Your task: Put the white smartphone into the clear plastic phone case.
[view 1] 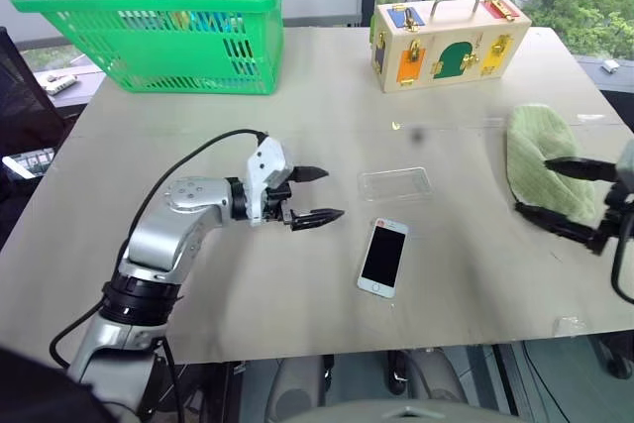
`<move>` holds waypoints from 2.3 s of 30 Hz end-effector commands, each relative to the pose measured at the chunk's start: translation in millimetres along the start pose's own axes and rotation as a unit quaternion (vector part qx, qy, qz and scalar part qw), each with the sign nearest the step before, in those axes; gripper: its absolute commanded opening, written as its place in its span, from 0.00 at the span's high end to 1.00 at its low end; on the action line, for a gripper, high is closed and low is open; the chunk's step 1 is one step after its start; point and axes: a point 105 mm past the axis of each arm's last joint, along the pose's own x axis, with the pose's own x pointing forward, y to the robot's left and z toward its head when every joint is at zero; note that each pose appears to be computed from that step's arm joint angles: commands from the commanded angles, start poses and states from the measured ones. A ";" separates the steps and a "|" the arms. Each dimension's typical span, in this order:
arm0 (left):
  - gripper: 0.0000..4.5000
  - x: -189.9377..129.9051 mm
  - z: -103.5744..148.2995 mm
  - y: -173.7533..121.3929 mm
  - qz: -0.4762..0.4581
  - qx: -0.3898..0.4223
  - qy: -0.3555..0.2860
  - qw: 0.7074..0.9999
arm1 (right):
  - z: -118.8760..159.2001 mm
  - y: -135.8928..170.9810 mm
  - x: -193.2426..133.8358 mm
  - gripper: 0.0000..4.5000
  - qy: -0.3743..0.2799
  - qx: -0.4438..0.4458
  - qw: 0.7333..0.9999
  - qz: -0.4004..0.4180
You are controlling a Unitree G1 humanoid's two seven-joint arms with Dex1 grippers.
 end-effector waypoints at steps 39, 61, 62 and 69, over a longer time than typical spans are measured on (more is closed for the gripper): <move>0.00 110.8 -10.7 -39.9 -0.162 0.186 0.006 0.969 | -39.4 72.4 56.5 0.01 0.050 0.076 0.996 -0.002; 0.00 92.1 -5.6 -46.6 -0.209 0.255 0.007 0.944 | -29.5 82.0 54.9 0.01 0.055 0.088 0.994 0.016; 0.00 94.6 -5.8 -46.0 -0.208 0.259 0.009 0.943 | -30.1 82.6 54.3 0.01 0.057 0.087 0.994 0.016; 0.00 70.4 -6.9 -34.8 -0.239 0.233 0.024 0.942 | -33.4 86.4 48.6 0.01 0.062 0.089 0.994 0.014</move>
